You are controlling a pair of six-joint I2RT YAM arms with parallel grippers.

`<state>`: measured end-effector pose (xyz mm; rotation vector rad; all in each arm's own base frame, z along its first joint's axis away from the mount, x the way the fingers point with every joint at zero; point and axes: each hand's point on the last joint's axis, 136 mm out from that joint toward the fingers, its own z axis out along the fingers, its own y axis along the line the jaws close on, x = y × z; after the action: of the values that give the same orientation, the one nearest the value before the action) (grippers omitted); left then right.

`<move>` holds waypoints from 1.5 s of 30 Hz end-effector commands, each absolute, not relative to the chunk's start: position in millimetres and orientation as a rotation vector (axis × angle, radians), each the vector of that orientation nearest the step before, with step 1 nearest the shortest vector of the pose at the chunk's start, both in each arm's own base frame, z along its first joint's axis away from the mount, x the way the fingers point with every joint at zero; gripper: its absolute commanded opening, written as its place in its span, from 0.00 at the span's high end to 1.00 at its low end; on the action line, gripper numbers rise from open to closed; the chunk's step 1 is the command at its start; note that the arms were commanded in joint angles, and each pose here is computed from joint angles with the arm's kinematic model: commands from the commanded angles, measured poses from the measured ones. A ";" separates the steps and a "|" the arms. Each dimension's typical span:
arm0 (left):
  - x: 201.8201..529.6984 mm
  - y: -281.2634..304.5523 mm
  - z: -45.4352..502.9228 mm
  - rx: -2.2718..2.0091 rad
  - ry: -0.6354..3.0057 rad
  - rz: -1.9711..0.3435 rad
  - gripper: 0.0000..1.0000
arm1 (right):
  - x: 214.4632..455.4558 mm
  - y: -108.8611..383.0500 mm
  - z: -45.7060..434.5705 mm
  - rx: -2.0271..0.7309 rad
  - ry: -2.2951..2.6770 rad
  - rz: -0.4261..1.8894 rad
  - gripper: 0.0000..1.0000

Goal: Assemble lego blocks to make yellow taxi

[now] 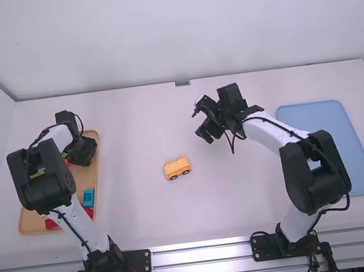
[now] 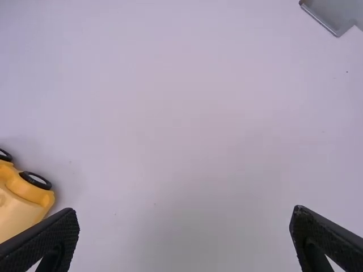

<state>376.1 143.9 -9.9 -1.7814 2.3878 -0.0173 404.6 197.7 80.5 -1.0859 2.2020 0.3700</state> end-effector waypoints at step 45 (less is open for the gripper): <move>338.8 -147.3 208.9 0.736 1.801 -1.242 0.98 | 327.7 293.8 247.3 -1.202 1.445 1.563 0.01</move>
<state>372.2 -116.2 182.0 0.4450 2.0207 -1.0782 353.3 287.7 229.8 -1.1395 1.4869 1.3743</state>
